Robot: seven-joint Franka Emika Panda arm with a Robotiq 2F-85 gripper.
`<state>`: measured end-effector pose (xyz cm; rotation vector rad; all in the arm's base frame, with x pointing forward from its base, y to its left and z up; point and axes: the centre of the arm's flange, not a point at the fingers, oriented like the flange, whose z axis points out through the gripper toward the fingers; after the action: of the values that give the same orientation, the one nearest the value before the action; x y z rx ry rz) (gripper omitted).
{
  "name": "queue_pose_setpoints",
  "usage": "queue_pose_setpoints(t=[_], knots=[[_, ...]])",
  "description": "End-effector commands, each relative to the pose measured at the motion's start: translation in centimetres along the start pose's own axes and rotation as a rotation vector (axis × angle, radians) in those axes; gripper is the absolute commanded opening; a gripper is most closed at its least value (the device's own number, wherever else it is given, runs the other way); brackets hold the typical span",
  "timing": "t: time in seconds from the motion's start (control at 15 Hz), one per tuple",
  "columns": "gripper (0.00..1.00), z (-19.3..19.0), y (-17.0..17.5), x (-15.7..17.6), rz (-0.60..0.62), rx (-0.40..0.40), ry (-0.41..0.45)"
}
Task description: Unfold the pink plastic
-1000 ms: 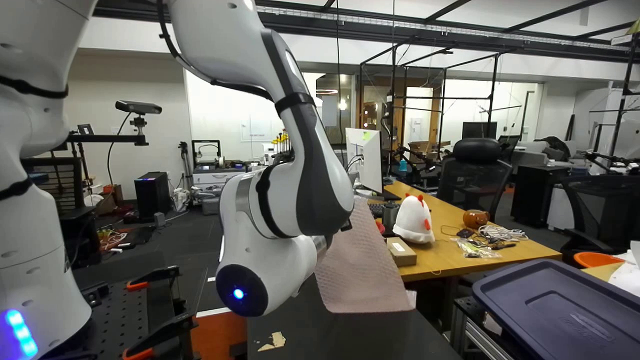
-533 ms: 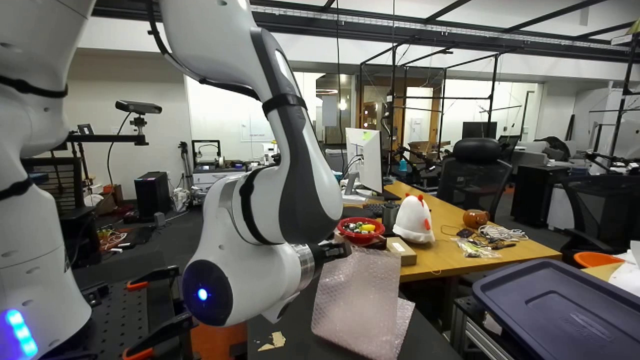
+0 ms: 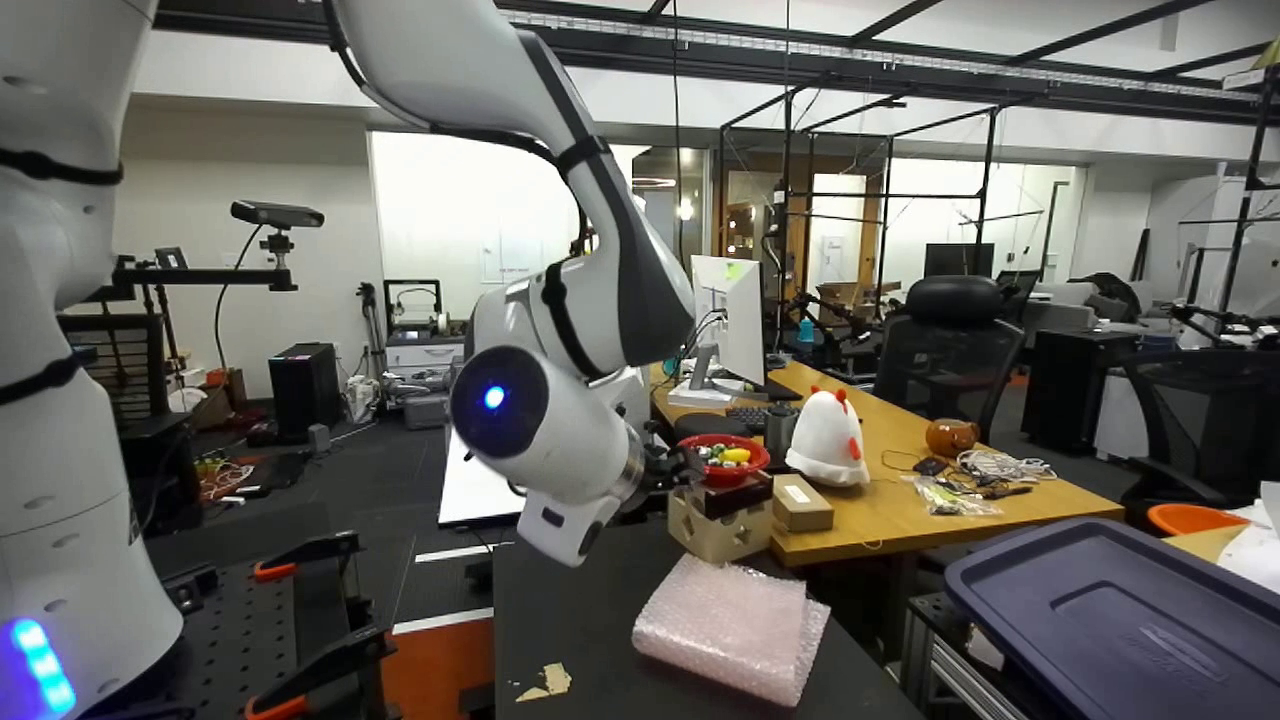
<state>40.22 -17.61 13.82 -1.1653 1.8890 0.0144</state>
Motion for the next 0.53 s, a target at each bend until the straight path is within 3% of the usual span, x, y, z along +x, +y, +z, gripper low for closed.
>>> queue_pose_setpoints(t=[0.0, 0.47], knots=[[1.0, 2.1, -3.0, -6.6, -0.072, -0.118, 0.115], [1.0, 6.4, -6.8, -13.6, -0.245, -0.307, 0.202]])
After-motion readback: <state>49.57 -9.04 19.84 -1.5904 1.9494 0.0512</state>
